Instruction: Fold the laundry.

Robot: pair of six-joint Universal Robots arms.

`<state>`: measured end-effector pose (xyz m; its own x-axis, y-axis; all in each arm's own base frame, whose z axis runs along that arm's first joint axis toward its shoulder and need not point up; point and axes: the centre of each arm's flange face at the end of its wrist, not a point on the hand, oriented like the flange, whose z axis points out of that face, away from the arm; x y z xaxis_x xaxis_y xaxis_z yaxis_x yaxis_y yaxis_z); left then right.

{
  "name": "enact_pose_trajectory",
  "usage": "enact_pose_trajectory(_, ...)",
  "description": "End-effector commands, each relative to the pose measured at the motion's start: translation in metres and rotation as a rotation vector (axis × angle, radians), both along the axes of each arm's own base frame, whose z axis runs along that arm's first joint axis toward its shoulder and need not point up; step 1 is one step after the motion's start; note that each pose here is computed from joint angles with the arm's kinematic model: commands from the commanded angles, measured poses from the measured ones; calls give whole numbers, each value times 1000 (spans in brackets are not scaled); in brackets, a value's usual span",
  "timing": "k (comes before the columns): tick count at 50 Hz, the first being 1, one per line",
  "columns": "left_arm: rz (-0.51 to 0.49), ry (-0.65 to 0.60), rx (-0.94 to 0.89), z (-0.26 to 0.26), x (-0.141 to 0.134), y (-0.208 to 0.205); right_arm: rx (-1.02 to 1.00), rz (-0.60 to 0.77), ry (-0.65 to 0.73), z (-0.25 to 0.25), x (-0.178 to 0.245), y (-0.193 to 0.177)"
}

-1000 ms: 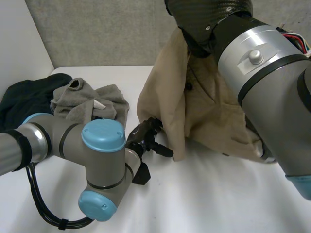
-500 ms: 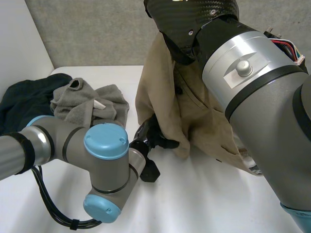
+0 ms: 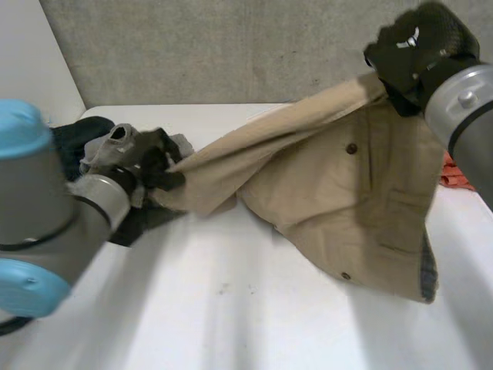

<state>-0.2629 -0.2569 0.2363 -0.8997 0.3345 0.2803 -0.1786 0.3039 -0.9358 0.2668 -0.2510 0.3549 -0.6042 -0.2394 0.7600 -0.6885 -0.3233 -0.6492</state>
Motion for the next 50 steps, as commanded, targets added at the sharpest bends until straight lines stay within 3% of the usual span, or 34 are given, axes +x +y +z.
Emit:
enact_pose_trajectory(1,-44,-257,-90,28,22,7,167,8,77,-40,-12,-1)
enact_pose_trajectory(8,-131,-479,-108,12,17,10,401,33,176,-83,-15,7)
enact_pose_trajectory(12,-211,-544,-104,-24,-11,-3,440,35,194,-102,-6,-12)
enact_pose_trajectory(15,-197,-529,-196,-30,-36,-29,394,33,174,-100,0,-28)
enact_pose_trajectory(19,-89,-485,-404,-7,-55,-73,237,31,94,-93,17,-66)
enact_pose_trajectory(24,83,-362,-872,75,-77,-114,-168,40,-72,-45,38,-112)
enact_pose_trajectory(28,232,-234,-1183,145,-76,-121,-479,98,-189,-2,49,-127)
enact_pose_trajectory(32,330,-139,-1356,192,-66,-120,-690,137,-265,34,48,-132)
enact_pose_trajectory(39,328,-108,-1353,198,-64,-119,-700,152,-350,50,43,-131)
enact_pose_trajectory(45,232,-180,-1174,142,-63,-117,-545,154,-310,13,43,-129)
enact_pose_trajectory(50,137,-285,-966,68,-60,-102,-340,165,-241,-49,43,-128)
